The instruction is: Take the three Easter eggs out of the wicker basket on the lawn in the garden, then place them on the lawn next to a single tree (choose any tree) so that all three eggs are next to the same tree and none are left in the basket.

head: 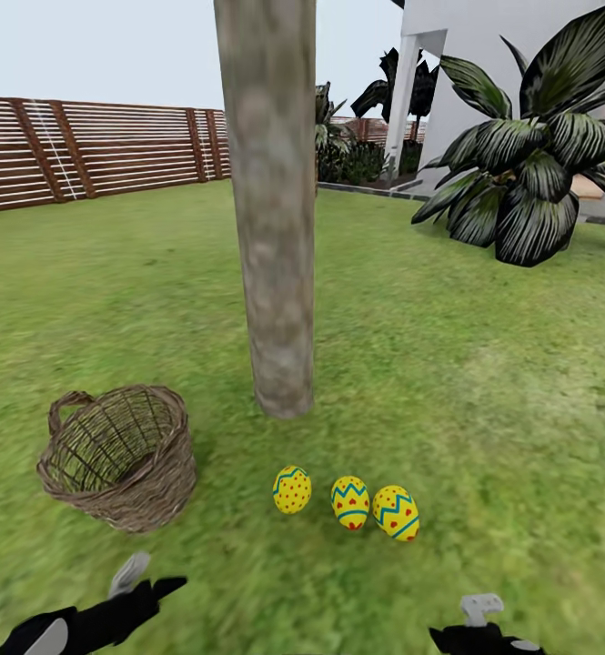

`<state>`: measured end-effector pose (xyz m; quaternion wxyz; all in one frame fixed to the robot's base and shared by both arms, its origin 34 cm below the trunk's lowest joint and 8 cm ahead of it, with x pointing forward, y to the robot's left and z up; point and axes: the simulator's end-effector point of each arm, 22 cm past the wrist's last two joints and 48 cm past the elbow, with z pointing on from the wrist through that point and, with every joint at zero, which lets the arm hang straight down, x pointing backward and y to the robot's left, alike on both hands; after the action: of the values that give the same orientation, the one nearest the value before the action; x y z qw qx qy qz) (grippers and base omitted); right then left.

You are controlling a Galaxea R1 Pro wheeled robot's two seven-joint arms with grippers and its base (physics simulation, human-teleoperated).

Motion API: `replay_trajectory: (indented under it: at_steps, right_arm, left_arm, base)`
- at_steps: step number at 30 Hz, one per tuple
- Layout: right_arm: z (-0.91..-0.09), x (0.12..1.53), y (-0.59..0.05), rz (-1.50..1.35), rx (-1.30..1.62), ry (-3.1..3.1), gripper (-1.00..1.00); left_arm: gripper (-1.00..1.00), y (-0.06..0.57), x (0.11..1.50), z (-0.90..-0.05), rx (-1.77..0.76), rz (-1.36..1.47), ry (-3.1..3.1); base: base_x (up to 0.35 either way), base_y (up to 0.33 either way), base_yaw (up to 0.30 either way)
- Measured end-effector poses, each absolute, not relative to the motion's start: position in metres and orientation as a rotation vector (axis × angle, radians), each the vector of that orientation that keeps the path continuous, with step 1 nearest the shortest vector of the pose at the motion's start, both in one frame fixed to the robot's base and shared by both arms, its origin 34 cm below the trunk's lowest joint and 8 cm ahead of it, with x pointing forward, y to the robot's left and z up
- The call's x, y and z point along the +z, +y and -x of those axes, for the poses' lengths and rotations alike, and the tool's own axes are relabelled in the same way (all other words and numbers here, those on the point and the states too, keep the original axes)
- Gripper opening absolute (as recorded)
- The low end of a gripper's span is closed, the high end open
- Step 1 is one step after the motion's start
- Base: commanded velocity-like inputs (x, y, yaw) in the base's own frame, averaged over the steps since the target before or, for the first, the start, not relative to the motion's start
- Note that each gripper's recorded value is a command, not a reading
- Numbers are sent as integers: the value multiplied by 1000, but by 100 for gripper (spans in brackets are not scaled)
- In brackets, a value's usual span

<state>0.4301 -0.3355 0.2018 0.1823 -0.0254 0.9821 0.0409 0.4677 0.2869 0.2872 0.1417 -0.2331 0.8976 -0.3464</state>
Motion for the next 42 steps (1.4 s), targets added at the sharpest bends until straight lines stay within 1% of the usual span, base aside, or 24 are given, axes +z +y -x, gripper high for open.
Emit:
replay_trajectory:
  at_steps: [7, 15, 28, 39, 42]
  right_arm:
    - [-428, 215, -332, 62, 113, 2776, 100]
    - [-420, 227, -318, 58, 131, 2799, 100]
    - [-424, 254, -318, 53, 130, 2805, 100]
    - [-427, 277, -316, 53, 135, 2807, 100]
    - [-428, 283, -316, 53, 135, 2807, 100]
  left_arm:
    - [100, 301, 290, -461, -931, 693, 2594]
    - [100, 306, 301, -456, -909, 721, 2612]
    - [100, 281, 311, -444, -905, 761, 2623]
    - [100, 288, 334, -457, -852, 726, 2585]
    - [100, 301, 330, -442, -793, 756, 2600]
  base:
    - [0, 0, 0]
    - [0, 0, 0]
    - [0, 0, 0]
    - [0, 0, 0]
    - [0, 0, 0]
